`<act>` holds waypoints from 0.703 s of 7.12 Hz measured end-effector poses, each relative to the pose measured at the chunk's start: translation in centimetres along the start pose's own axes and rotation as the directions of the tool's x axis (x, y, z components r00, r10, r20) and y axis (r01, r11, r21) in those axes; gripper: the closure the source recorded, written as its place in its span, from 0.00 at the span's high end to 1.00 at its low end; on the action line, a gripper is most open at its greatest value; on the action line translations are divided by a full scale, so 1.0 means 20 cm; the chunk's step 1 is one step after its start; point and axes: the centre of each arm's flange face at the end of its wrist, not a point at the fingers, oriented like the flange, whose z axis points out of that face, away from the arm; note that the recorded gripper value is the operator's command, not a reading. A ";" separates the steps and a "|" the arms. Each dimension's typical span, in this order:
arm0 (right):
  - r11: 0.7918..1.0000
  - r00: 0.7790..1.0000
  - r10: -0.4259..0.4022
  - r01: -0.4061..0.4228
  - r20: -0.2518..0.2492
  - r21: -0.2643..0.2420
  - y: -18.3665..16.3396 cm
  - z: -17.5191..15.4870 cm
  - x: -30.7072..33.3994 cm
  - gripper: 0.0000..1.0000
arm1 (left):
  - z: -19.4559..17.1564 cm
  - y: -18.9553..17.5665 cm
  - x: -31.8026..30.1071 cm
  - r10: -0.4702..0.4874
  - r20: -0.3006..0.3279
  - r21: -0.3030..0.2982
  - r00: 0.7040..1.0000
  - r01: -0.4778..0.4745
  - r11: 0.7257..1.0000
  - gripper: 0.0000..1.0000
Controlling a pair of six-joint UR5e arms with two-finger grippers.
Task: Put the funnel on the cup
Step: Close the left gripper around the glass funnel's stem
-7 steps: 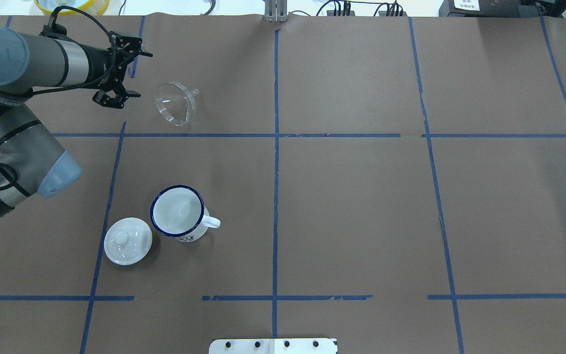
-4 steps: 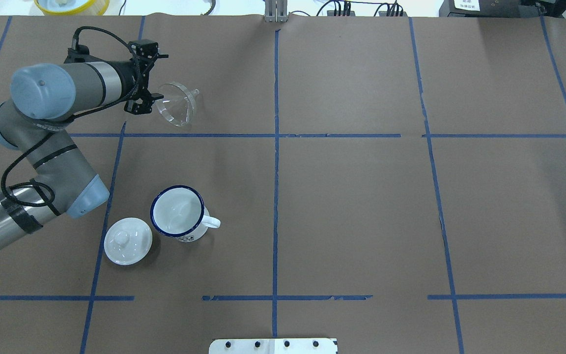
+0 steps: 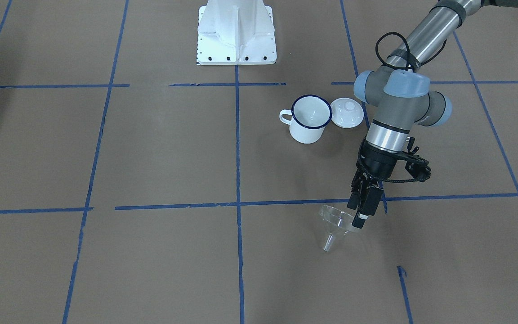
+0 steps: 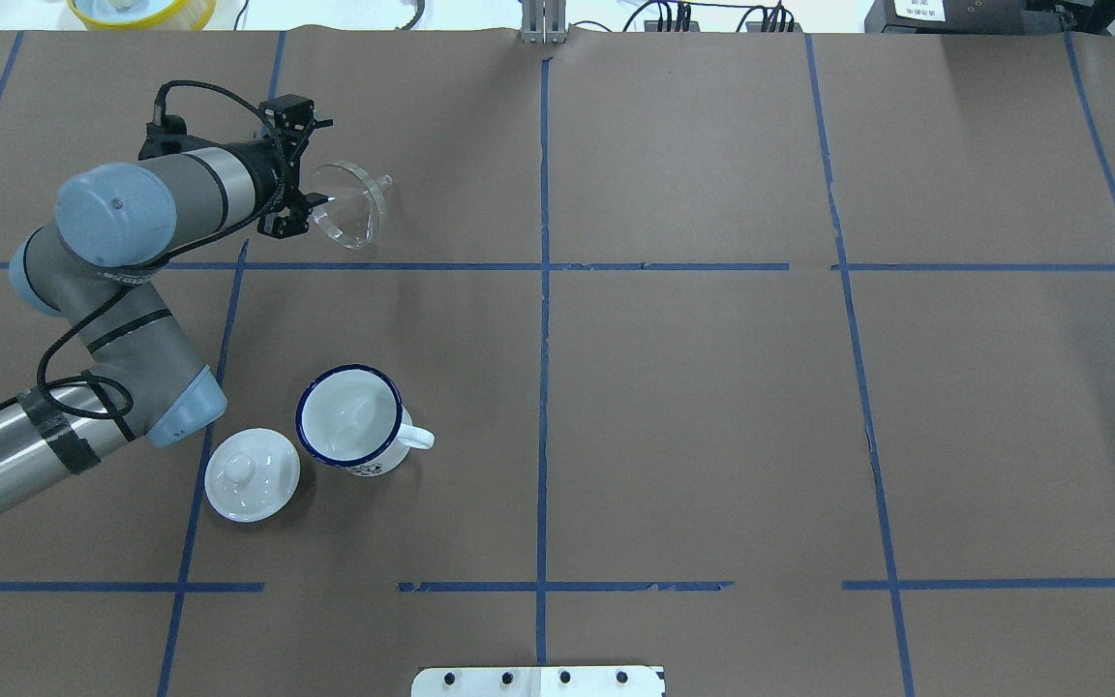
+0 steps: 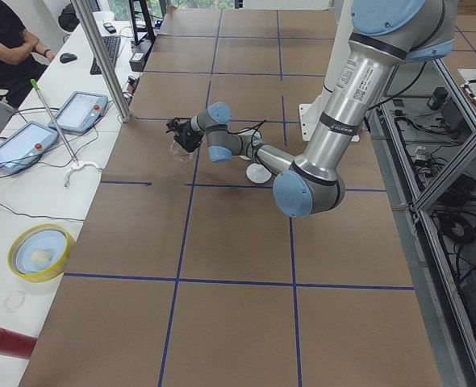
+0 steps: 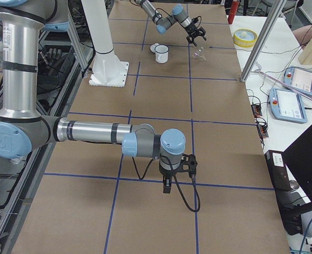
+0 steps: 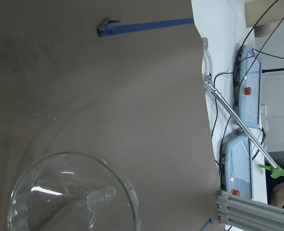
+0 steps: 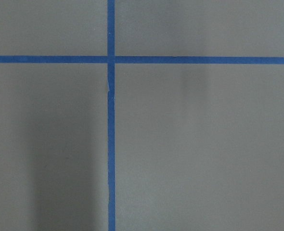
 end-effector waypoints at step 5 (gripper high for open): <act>1.000 1.000 0.000 0.000 0.000 0.000 0.00 0.00 0.00 1.00 | 0.10 0.05 0.04 -0.002 -0.007 -0.003 1.000 0.002 1.000 0.39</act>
